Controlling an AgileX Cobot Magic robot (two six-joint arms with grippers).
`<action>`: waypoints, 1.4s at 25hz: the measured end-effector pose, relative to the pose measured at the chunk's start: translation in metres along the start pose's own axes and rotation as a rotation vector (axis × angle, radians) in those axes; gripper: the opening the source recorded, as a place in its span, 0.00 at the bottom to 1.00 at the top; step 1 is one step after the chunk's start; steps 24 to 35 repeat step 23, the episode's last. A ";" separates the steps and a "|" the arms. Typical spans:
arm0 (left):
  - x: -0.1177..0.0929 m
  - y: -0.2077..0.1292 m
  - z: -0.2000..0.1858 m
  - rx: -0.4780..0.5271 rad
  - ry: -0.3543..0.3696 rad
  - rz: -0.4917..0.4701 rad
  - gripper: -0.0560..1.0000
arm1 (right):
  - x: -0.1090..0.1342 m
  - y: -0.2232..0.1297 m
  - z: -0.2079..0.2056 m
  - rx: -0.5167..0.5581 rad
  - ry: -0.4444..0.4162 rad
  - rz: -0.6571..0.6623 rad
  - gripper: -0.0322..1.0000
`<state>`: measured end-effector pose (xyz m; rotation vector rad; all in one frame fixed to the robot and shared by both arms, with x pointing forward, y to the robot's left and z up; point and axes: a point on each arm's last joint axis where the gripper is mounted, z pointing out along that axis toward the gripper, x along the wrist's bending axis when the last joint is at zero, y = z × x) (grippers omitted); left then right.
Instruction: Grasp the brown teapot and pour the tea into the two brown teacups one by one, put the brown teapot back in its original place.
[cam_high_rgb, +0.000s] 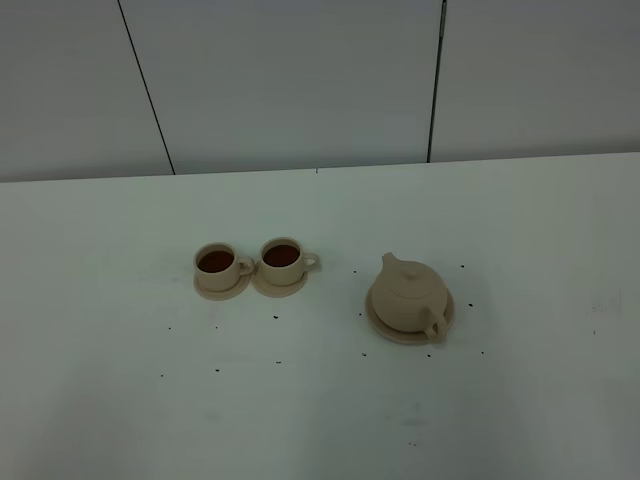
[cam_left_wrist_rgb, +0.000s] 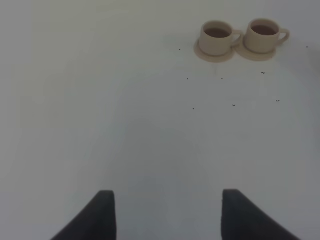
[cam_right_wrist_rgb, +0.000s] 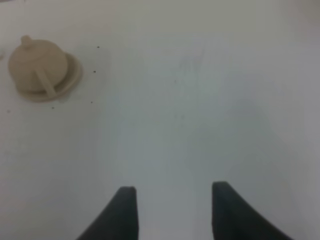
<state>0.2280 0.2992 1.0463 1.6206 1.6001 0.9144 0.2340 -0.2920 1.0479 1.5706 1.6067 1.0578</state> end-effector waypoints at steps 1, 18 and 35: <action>0.000 0.000 0.000 0.000 0.000 0.000 0.56 | 0.000 0.000 0.000 0.000 0.000 0.001 0.36; 0.000 0.000 0.000 0.000 0.000 0.001 0.56 | 0.001 0.000 0.000 0.000 0.006 0.006 0.44; 0.000 0.000 0.000 0.000 0.000 0.001 0.56 | 0.005 0.000 0.000 0.001 0.052 0.026 0.44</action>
